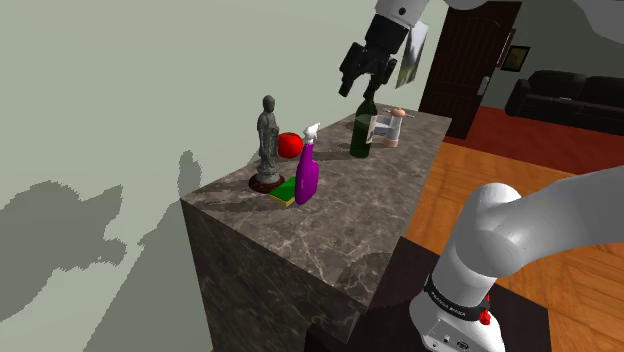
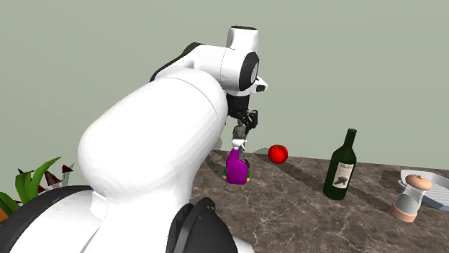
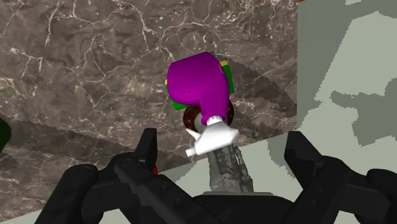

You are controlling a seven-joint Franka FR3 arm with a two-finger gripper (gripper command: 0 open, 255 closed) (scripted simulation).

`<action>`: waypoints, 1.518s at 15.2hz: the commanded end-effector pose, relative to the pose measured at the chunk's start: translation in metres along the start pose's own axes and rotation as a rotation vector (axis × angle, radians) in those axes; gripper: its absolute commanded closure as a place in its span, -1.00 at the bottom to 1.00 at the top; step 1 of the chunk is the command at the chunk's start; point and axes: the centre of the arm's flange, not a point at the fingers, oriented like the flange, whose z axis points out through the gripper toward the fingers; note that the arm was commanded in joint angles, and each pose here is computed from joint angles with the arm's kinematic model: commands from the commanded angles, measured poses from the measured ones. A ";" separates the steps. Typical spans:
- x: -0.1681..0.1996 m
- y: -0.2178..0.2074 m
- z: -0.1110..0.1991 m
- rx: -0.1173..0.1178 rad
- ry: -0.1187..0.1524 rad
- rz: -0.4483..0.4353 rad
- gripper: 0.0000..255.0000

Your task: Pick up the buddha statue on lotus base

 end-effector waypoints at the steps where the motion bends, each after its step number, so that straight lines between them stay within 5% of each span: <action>1: 0.000 0.000 0.000 0.000 0.000 0.000 -1.00; 23: 0.252 -0.068 0.120 0.009 -0.098 -0.048 -1.00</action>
